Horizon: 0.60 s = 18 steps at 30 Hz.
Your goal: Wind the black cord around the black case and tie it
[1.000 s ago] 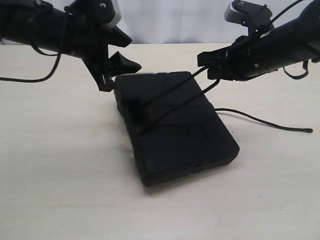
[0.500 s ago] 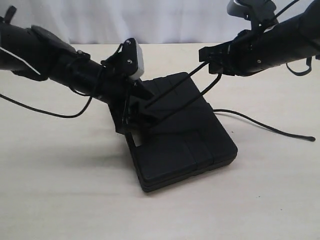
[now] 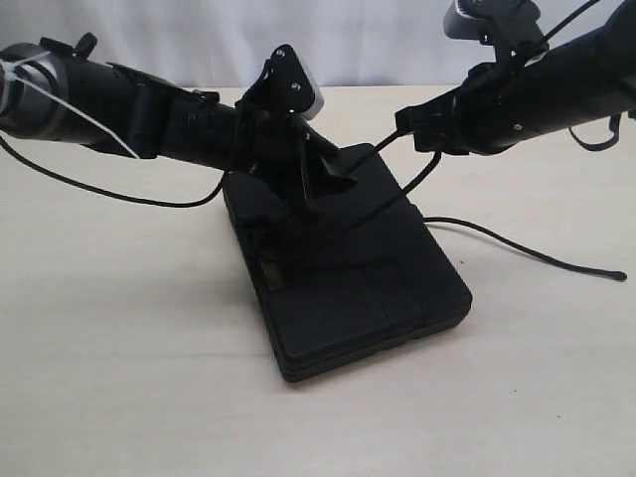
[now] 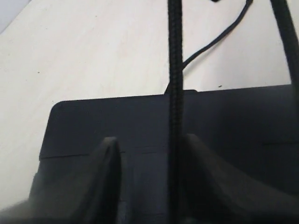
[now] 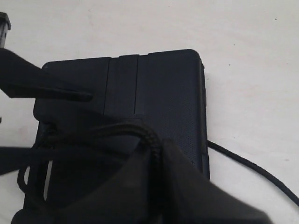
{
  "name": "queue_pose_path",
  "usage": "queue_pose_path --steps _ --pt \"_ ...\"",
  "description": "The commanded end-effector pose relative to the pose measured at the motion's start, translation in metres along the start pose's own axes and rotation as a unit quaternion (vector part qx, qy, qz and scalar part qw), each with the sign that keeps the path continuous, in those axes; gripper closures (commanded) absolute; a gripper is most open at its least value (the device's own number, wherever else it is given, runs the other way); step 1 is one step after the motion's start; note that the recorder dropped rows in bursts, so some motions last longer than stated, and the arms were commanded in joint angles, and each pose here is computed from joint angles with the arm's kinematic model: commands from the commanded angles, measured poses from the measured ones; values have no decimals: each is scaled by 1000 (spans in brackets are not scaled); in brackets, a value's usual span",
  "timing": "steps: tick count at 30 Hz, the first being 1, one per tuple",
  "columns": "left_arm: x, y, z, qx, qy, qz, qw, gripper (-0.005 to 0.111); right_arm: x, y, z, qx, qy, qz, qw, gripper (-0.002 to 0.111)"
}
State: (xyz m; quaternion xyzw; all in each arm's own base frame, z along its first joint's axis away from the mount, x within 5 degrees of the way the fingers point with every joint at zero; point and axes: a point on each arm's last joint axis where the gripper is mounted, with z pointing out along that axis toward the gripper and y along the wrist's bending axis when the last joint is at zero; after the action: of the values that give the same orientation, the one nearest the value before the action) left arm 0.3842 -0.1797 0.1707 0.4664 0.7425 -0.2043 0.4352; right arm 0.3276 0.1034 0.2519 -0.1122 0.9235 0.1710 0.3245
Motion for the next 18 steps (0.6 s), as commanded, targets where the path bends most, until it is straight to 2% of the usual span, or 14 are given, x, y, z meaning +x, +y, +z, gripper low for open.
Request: queue_pose_path --steps 1,2,3,4,6,7,11,14,18 --pt "-13 4 0 -5 -24 11 1000 101 -3 0 -4 -2 -2 36 999 85" --pt "-14 6 -1 -8 -27 12 1000 107 -2 0 -4 -3 0 41 999 78" --pt "-18 8 -1 -12 -32 14 999 107 -2 1 -8 -1 2 38 999 64" --pt "-20 9 -1 -13 -33 15 999 107 -3 1 -12 2 -2 34 999 57" --pt "-21 9 -2 -13 -35 15 999 107 -5 1 -23 15 -10 23 1000 46" --pt "-21 9 -2 -14 -35 15 999 107 -7 -3 -35 40 -17 15 999 43" --pt "-20 11 -2 -21 -30 15 999 107 -6 -28 -57 114 5 54 992 43" --pt "-19 11 -2 -25 -27 16 999 107 11 -69 -63 192 96 126 968 43" --pt "-18 13 -2 -35 -21 16 999 107 24 -91 -50 230 138 189 945 43"
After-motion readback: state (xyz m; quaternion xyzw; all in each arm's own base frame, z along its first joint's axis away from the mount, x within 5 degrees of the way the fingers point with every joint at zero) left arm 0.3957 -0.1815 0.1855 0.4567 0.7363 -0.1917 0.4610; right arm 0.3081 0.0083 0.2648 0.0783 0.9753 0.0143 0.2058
